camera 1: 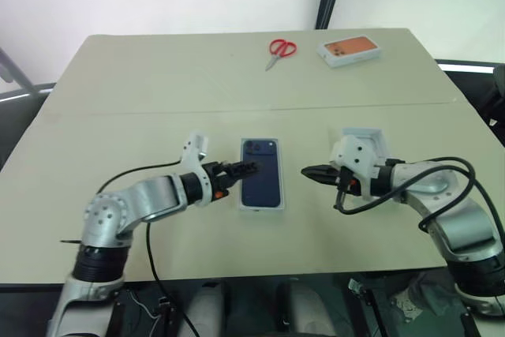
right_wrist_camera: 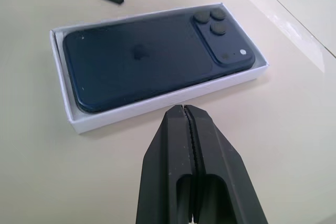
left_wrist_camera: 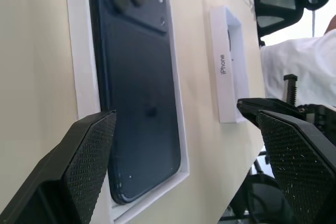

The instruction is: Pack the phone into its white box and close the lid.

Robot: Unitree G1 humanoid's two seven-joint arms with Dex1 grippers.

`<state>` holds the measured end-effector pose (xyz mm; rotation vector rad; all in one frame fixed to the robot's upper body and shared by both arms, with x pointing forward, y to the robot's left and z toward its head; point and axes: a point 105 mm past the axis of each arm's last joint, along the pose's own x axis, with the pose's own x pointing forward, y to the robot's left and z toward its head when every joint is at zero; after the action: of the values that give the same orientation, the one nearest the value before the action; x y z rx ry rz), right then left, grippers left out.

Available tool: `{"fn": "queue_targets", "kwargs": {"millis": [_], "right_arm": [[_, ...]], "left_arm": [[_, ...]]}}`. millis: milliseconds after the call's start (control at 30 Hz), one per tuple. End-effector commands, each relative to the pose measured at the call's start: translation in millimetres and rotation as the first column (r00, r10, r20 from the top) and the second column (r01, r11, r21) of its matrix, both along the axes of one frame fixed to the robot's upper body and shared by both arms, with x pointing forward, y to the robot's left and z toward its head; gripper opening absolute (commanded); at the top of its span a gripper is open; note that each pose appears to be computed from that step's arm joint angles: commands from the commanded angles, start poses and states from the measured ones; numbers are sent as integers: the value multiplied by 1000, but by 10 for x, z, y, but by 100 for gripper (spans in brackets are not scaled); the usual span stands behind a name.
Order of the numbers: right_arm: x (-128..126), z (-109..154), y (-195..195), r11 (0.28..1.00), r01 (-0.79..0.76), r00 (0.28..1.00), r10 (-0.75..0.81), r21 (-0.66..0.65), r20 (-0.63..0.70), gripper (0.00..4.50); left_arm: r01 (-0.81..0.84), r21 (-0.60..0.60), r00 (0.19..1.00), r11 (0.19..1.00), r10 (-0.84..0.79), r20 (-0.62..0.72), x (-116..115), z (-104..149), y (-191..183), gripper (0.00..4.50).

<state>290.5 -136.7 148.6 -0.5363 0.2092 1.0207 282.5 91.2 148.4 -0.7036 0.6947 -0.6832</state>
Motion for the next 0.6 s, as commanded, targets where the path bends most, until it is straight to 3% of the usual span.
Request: {"fn": "queue_targets", "kwargs": {"millis": [33, 100, 233, 300, 400, 600], "right_arm": [[3, 122, 38, 1000, -26, 998, 26, -5, 54, 0], [11, 125, 44, 1000, -28, 998, 28, -6, 56, 0], [43, 132, 48, 1000, -16, 998, 16, -5, 66, 0], [120, 106, 9, 999, 30, 996, -28, -27, 83, 0], [157, 69, -14, 997, 55, 995, -52, -46, 80, 0], [273, -76, 63, 983, 117, 989, -103, -143, 103, 0]], "left_arm": [[-51, 129, 991, 990, 34, 129, 88, 174, 355, 447], [-101, 248, 979, 963, 51, 199, 165, 155, 510, 447], [-160, 408, 935, 899, 5, 356, 250, 134, 636, 270], [-142, 531, 883, 835, -135, 449, 248, 80, 607, 167], [-112, 601, 831, 791, -257, 493, 256, 10, 552, 17], [-16, 761, 730, 648, -512, 452, 316, -242, 249, 7]]}}
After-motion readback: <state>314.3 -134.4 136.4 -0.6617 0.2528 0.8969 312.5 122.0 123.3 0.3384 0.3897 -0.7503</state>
